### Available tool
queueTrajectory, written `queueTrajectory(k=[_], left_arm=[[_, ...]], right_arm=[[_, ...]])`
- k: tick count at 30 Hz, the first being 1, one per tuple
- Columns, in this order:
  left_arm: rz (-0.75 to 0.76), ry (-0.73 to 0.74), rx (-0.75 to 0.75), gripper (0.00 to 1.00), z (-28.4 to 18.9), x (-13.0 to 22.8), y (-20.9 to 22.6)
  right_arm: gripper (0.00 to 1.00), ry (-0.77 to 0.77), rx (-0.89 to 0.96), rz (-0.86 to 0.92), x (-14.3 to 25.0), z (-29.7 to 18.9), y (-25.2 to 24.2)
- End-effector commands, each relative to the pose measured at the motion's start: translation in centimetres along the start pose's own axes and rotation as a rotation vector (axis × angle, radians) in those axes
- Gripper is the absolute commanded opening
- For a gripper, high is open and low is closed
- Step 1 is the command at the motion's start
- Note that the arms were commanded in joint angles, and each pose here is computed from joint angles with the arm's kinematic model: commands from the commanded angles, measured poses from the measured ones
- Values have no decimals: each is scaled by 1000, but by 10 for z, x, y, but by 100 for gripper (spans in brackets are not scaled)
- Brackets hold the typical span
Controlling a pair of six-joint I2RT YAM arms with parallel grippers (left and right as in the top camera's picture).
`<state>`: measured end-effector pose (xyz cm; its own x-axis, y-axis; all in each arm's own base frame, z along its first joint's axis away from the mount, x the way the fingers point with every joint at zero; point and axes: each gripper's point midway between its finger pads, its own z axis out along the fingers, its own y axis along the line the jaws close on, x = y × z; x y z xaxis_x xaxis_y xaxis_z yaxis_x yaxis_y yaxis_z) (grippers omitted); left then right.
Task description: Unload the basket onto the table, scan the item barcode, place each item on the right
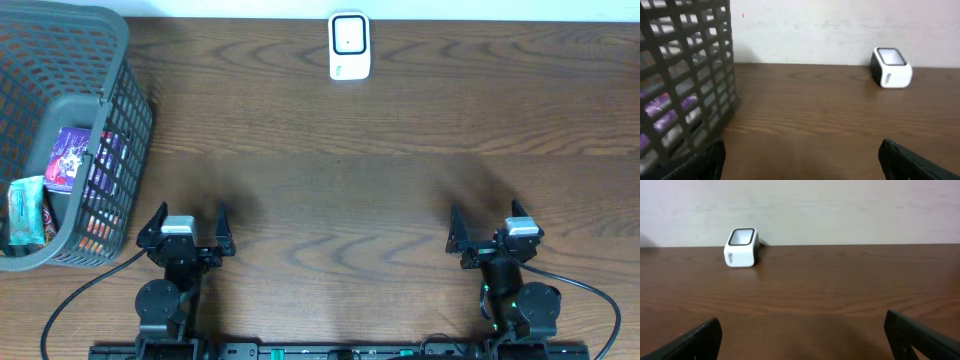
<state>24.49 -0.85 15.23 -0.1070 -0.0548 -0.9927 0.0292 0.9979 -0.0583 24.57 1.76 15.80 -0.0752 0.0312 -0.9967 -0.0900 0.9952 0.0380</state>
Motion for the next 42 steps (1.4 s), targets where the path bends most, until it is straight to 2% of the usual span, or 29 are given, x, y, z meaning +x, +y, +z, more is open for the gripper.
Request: queueTrajectory(k=[1,4,6,12,18,21,25,29,34,36,39,42], left_arm=[[-228,54,88,98,0,14,-15],[-525,113,279,98,-7,11,-50],[-643,127,296,98,-8,8,-53],[-748,140,308,98,-9,6,-55],[-736,79,335,98,-9,-10,-56],[-710,-47,391,98,-14,-42,-58],[-632,-286,465,98,-33,-102,-58],[-583,-474,416,98,-54,-152,-44],[-421,-636,362,98,-86,-212,-39],[-377,-680,346,98,-97,-235,-39],[-387,-717,303,98,-104,-265,-32],[-409,-669,218,98,-92,-286,-21]], right_arm=[[99,0,13,-4,1,0,-3],[99,0,13,-4,1,0,-3],[99,0,13,-4,1,0,-3],[99,0,13,-4,1,0,-3],[99,0,13,-4,1,0,-3],[99,0,13,-4,1,0,-3],[99,0,13,-4,1,0,-3],[99,0,13,-4,1,0,-3],[99,0,13,-4,1,0,-3],[99,0,13,-4,1,0,-3],[99,0,13,-4,1,0,-3],[99,0,13,-4,1,0,-3]])
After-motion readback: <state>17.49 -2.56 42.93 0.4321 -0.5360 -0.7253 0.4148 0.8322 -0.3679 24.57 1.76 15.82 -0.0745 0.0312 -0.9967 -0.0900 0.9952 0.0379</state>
